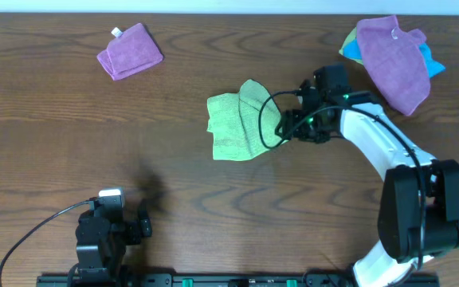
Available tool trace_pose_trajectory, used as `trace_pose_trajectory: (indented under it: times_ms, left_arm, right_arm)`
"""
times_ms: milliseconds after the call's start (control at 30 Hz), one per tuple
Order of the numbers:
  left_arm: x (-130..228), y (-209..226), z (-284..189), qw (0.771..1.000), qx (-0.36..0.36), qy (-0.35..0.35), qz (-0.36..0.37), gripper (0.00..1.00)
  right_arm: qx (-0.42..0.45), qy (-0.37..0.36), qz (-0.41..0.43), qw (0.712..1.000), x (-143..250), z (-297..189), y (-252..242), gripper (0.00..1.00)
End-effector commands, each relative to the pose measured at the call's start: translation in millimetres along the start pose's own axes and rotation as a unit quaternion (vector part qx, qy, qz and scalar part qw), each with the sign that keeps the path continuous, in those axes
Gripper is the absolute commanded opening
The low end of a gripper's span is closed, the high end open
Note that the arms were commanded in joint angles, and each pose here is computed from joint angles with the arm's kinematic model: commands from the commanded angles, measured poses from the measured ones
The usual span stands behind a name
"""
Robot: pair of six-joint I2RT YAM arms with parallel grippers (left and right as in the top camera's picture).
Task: Fold the cloth
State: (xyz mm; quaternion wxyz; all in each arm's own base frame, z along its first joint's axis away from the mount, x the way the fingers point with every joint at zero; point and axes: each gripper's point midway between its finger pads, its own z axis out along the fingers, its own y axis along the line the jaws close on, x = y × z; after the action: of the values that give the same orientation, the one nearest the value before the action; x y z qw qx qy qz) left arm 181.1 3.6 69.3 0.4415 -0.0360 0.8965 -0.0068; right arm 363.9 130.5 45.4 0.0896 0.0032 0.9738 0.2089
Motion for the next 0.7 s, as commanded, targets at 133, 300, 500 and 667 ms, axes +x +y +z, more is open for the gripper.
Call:
trace_pose_trajectory:
  times_ms: [133, 300, 500, 667]
  left_arm:
    - [6, -28, 1, 0.997, 0.082, 0.010, -0.003, 0.95]
    - [7, -40, -2, 0.993, 0.118, 0.012, -0.003, 0.95]
    - [7, -43, -3, 0.992, 0.125, 0.013, -0.003, 0.95]
    - [7, -43, -3, 0.992, 0.125, 0.013, -0.003, 0.95]
  right_arm:
    - [-0.034, 0.001, 0.030, 0.999, 13, 14, 2, 0.53]
    - [-0.039, -0.019, 0.038, 0.998, 9, 20, 0, 0.50]
    - [-0.024, -0.054, 0.041, 0.997, -4, 22, -6, 0.45]
    - [-0.026, -0.063, 0.041, 0.997, -9, 24, -6, 0.45]
